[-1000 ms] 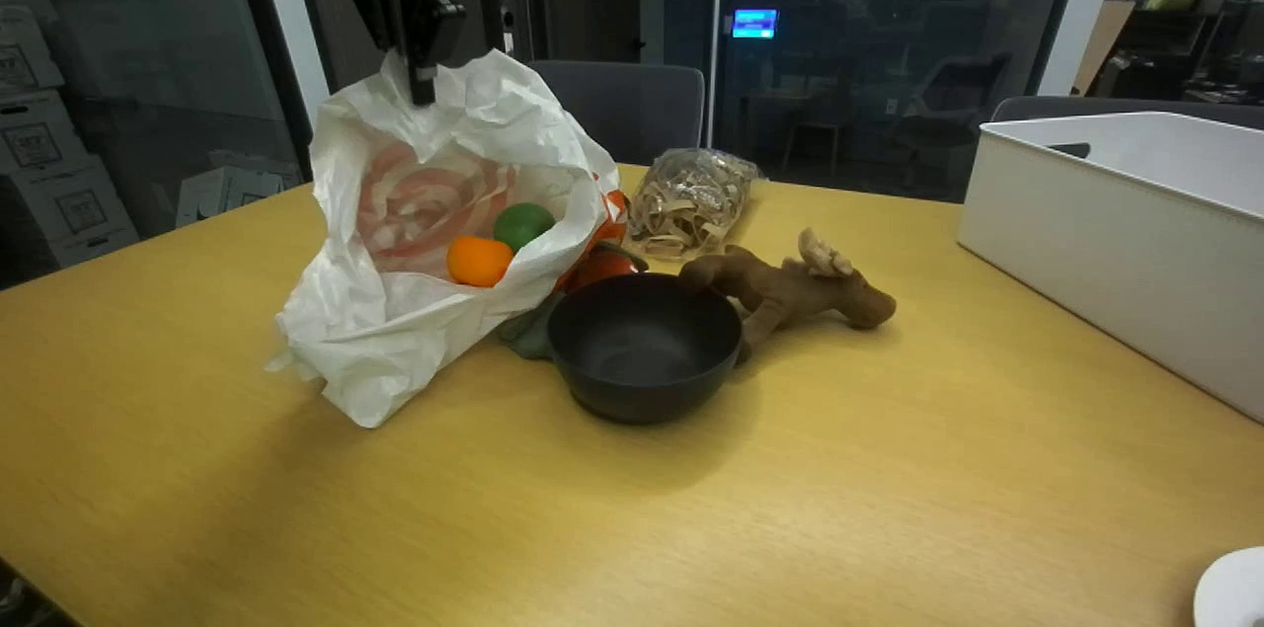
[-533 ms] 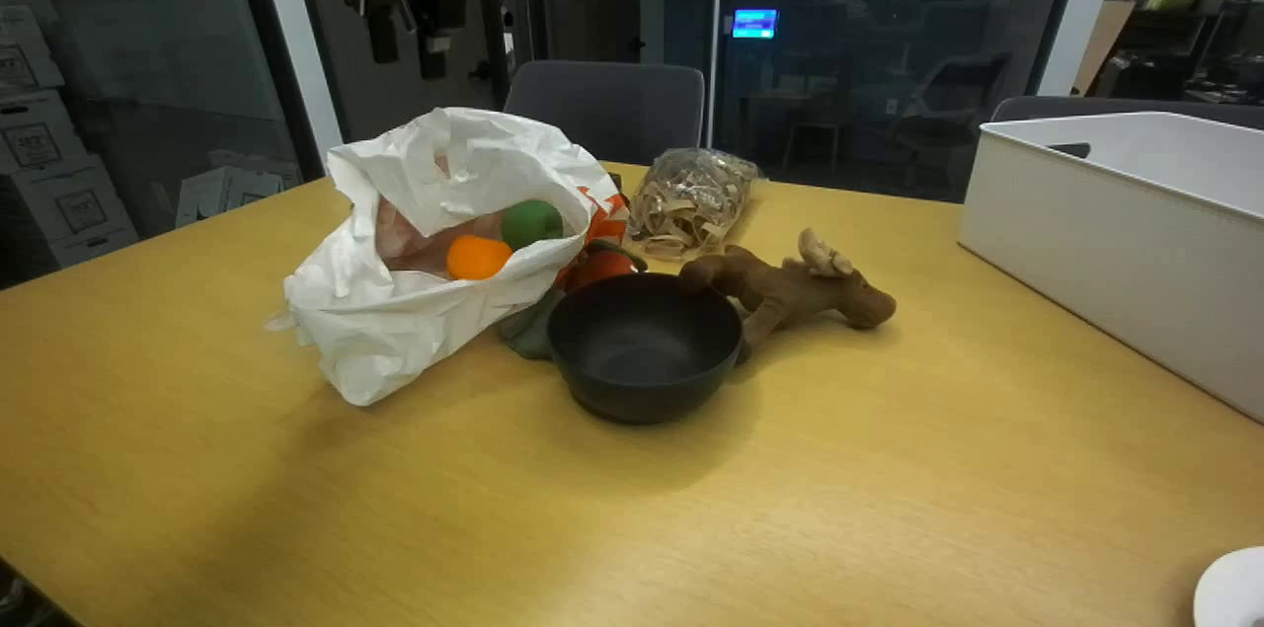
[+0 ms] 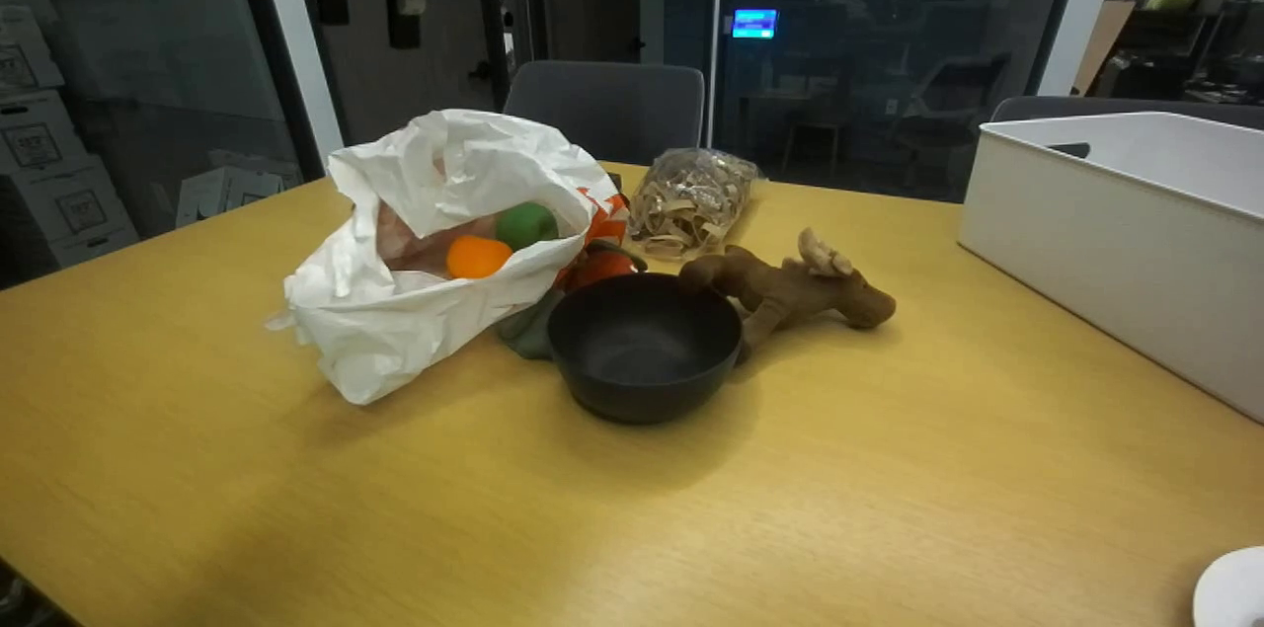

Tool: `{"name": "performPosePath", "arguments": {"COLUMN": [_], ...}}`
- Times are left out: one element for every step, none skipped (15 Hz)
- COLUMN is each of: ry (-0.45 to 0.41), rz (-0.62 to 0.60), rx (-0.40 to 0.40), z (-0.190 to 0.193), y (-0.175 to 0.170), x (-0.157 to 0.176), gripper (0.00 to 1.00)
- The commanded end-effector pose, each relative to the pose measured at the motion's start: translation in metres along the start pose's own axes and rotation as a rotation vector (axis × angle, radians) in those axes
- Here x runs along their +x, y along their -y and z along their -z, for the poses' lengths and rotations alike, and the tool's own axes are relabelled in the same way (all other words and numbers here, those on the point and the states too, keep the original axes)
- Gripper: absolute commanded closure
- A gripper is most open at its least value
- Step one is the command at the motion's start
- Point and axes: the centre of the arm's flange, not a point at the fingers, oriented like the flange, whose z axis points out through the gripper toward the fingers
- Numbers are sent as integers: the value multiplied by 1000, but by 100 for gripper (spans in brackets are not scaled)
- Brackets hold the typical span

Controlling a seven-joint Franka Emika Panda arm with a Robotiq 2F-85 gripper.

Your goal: Move all the objects from the bowl into the plastic, one at a time

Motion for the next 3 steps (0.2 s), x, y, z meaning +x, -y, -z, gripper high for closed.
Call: {"name": "performPosePath", "arguments": {"ry": [8,12,15], "rz": [-1,-1,-1], "rx": [0,0,0], "z": [-1,-1,-2], "y": [-2,-2,-3], "x": [-3,-5,-5], "gripper": [0,0,0]}}
